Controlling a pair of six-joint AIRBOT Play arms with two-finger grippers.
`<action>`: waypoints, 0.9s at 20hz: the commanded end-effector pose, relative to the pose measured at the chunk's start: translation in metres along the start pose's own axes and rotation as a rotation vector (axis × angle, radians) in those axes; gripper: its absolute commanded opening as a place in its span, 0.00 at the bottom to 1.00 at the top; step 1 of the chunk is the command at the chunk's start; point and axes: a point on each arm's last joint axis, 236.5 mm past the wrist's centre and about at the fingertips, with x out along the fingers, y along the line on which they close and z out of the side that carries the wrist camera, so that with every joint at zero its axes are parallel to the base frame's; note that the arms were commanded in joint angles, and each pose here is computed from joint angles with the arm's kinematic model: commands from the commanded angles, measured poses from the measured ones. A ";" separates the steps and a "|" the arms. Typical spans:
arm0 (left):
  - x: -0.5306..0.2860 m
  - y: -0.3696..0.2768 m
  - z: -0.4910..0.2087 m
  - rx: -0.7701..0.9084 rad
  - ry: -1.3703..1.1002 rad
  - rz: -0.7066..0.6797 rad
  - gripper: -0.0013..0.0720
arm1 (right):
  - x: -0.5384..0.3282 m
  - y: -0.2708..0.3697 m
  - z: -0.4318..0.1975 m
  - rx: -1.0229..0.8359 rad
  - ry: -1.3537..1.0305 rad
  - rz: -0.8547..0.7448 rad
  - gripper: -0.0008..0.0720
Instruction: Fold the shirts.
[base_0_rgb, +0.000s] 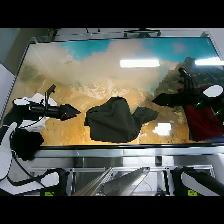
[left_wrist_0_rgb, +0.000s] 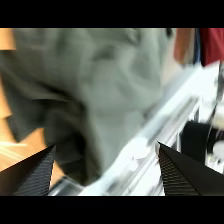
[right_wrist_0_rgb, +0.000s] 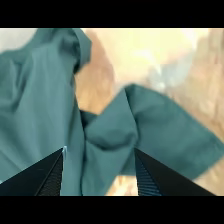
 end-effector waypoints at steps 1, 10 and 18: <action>-0.002 0.036 0.003 -0.142 -0.038 0.004 0.99 | 0.030 0.008 0.007 0.021 0.001 0.042 0.68; 0.070 0.052 -0.008 -0.226 0.147 -0.079 0.97 | 0.153 0.038 -0.030 0.080 0.171 0.250 0.68; 0.081 0.039 0.012 -0.133 0.175 -0.071 0.97 | 0.163 0.085 -0.016 0.046 0.178 0.425 0.05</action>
